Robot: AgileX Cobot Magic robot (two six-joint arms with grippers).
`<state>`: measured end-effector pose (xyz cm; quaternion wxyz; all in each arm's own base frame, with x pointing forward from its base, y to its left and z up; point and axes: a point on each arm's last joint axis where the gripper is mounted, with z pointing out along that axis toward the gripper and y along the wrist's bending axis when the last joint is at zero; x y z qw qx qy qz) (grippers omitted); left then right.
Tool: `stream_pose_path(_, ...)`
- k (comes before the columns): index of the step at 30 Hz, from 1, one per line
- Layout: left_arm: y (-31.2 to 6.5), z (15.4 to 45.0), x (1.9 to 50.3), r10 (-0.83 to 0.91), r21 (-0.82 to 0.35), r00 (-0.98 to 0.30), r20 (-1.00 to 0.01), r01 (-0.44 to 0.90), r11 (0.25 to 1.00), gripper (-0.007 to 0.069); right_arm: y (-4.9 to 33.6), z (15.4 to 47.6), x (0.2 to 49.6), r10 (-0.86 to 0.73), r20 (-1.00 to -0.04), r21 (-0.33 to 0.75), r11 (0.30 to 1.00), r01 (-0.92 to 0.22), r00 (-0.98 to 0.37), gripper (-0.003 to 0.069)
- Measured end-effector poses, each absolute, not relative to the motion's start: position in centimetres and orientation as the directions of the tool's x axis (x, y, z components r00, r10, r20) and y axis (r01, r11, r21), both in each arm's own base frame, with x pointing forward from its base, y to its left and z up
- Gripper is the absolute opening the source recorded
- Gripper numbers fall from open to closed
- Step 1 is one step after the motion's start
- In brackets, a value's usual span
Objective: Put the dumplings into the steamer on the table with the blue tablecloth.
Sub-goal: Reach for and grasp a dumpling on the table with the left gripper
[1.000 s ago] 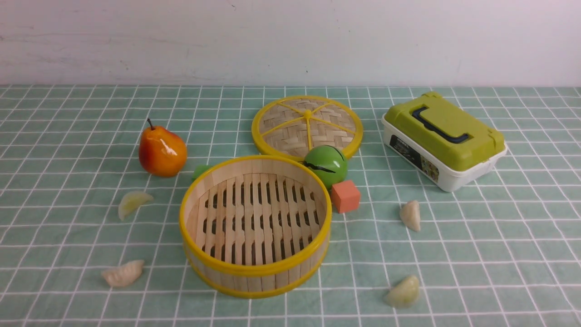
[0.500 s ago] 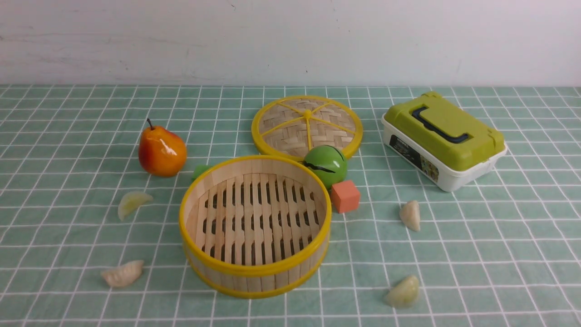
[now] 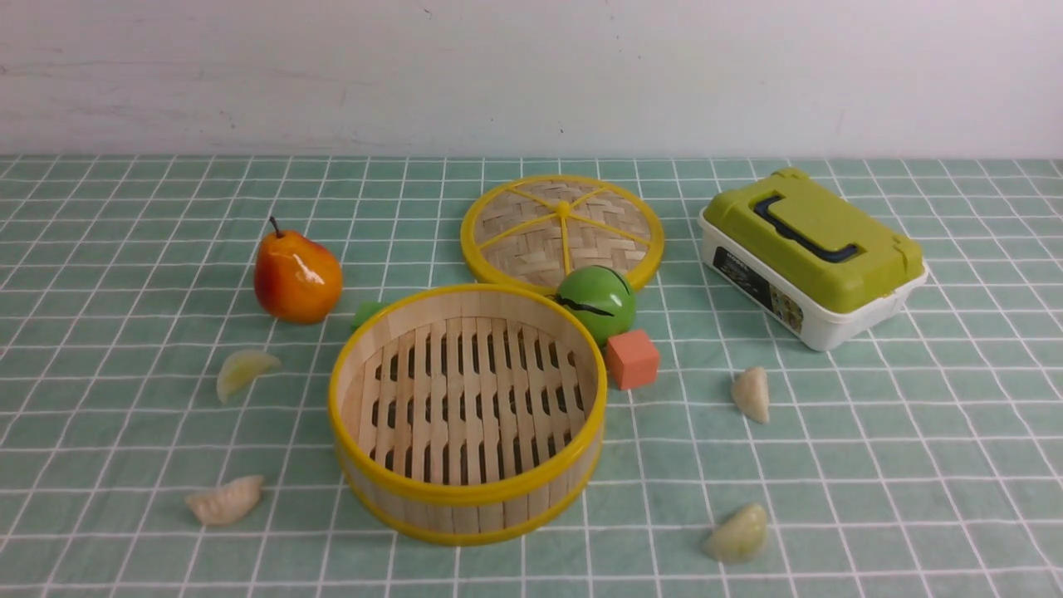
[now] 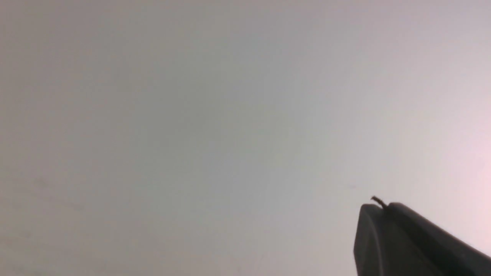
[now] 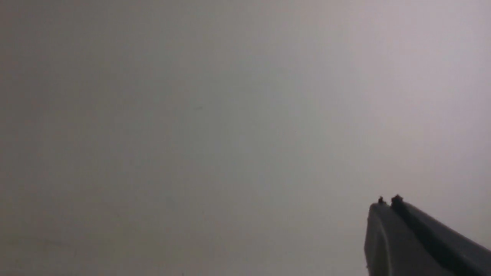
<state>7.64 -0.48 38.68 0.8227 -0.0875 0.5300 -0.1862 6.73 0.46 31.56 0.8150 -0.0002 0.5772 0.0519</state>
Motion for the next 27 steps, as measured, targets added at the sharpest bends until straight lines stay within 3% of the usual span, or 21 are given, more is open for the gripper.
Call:
stream_pose_path(1,-0.4,38.2,10.0,-0.409,-0.373,0.279,-0.869,0.174,0.911,-0.0014,0.5,31.4,7.8,0.077,-0.969,0.061,0.996,-0.072,0.234,-0.0016)
stream_pose_path(2,-0.4,38.2,10.0,-0.409,-0.373,0.279,-0.869,0.174,0.911,-0.0014,0.5,31.4,7.9,0.076,-0.973,0.062,0.996,-0.07,0.217,-0.0015)
stream_pose_path(5,-0.4,36.1,14.4,-0.48,-0.479,0.012,-0.877,0.042,0.877,-0.0014,0.4,30.8,10.4,0.141,-0.986,0.144,0.989,-0.029,-0.086,-0.001)
stream_pose_path(7,-0.8,34.9,16.1,-0.488,-0.487,-0.156,-0.859,-0.048,0.872,-0.0014,0.5,31.1,11.2,0.158,-0.968,0.163,0.987,-0.007,-0.192,-0.0009)
stream_pose_path(11,-2.7,32.9,19.1,-0.347,-0.324,-0.502,-0.792,-0.136,0.936,-0.0014,0.7,30.7,13.6,0.086,-0.884,0.096,0.995,0.002,-0.46,-0.0007)
stream_pose_path(15,-4.5,31.3,21.8,-0.182,-0.163,-0.714,-0.676,-0.097,0.982,-0.0014,2.1,30.1,15.9,-0.031,-0.808,0.048,0.992,-0.118,-0.588,-0.0005)
stream_pose_path(19,-5.7,29.6,25.3,-0.099,-0.082,-0.817,-0.568,-0.063,0.995,-0.0014,4.8,28.9,18.1,-0.158,-0.735,0.052,0.956,-0.288,-0.659,-0.0004)
stream_pose_path(24,-7.0,29.5,30.3,-0.022,-0.035,-0.826,-0.563,-0.003,0.999,-0.0013,8.3,26.8,19.2,-0.334,-0.568,0.125,0.868,-0.481,-0.752,-0.0002)
stream_pose_path(27,-7.8,28.7,33.2,0.024,0.001,-0.84,-0.541,0.028,1.0,0.0021,9.6,26.2,19.3,-0.405,-0.531,0.156,0.817,-0.555,-0.744,-0.0001)
